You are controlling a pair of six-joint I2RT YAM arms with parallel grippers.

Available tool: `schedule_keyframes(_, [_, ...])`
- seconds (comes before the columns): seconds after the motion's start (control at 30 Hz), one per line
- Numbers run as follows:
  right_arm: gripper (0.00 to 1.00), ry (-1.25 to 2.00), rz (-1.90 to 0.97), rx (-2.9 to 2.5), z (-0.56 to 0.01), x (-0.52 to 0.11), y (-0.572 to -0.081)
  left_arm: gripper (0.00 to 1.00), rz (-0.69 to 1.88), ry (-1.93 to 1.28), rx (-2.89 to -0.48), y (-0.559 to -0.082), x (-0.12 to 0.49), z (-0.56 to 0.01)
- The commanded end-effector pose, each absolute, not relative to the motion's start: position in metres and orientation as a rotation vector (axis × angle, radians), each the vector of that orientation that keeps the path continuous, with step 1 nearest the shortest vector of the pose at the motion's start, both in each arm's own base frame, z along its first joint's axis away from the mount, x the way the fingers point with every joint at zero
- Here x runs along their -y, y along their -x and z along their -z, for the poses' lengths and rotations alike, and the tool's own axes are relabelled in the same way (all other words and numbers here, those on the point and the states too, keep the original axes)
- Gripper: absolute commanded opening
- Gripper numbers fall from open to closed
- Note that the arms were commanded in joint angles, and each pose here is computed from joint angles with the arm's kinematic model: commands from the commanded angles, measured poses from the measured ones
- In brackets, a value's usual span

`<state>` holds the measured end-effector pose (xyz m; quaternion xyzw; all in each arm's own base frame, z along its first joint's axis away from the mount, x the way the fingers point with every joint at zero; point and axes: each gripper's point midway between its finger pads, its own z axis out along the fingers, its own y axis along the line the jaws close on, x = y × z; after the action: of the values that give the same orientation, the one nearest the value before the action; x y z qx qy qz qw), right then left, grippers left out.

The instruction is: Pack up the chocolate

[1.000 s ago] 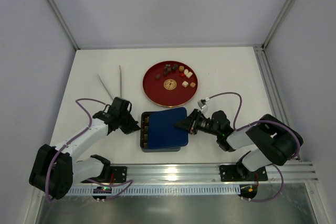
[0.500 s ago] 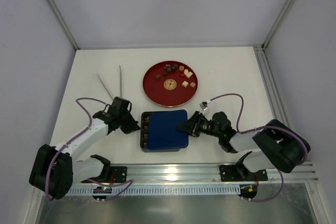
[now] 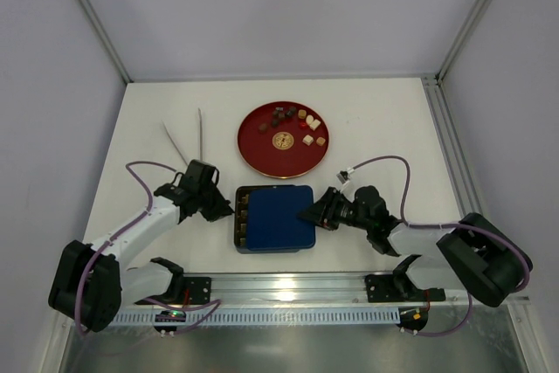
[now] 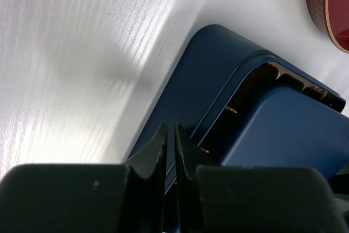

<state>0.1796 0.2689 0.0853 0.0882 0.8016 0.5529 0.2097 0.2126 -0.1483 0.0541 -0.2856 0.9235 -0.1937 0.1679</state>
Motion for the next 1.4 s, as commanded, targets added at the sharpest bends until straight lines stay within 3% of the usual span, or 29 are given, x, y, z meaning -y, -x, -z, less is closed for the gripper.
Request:
schedule_keyframes(0.0, [0.37, -0.212, -1.467, -2.213, -0.086, -0.264, -0.187, 0.08, 0.567, 0.774, -2.603, -0.222, 0.152, -0.064])
schedule_keyframes(0.43, [0.38, -0.146, -1.286, -2.278, -0.075, -0.254, -0.193, 0.09, 0.568, 0.759, -2.615, -0.223, 0.154, -0.063])
schedule_keyframes(0.67, [0.44, -0.128, -1.227, -2.292, -0.073, -0.252, -0.199, 0.10, 0.570, 0.752, -2.617, -0.223, 0.155, -0.063])
schedule_keyframes(1.37, [0.44, -0.131, -1.216, -2.283, -0.080, -0.264, -0.217, 0.11, 0.599, 0.716, -2.659, -0.222, 0.161, -0.059])
